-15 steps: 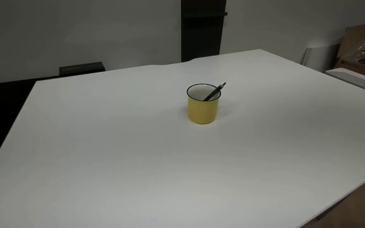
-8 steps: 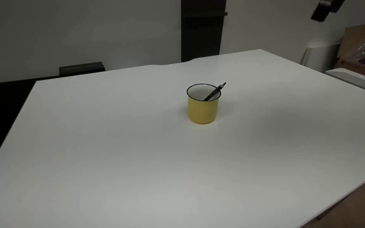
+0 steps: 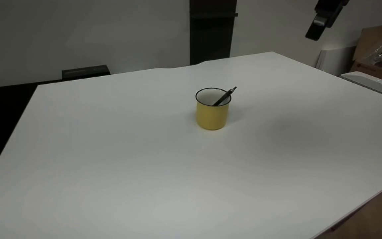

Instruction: Remove the pen from the cup and put it on the table

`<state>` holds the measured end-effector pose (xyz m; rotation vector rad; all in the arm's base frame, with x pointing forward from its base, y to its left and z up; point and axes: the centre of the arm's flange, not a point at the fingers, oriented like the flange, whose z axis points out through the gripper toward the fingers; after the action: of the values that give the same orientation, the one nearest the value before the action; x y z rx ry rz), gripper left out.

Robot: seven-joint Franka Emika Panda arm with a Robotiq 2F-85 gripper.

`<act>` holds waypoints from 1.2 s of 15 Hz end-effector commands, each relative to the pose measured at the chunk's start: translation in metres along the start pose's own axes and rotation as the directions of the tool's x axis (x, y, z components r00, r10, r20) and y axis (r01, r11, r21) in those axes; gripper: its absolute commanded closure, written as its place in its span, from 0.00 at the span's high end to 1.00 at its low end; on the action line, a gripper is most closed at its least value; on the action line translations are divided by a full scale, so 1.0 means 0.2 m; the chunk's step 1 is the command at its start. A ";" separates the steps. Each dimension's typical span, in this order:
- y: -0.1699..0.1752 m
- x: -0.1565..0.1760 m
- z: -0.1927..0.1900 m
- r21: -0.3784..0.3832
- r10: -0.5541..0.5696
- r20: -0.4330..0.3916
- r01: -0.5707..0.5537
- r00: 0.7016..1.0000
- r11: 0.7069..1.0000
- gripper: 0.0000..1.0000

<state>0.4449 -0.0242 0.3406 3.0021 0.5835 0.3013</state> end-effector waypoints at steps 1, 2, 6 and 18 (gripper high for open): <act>0.00 0.06 0.08 -0.023 0.097 -0.061 -0.099 0.993 0.995 1.00; -0.01 0.10 0.12 -0.022 0.147 -0.111 -0.150 0.983 0.988 1.00; -0.12 0.25 0.33 -0.020 0.247 -0.237 -0.259 0.940 0.966 1.00; -0.35 0.45 0.75 0.066 0.369 -0.163 -0.363 0.915 0.929 1.00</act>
<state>0.5142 0.0535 0.2116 3.1007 0.0977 0.5857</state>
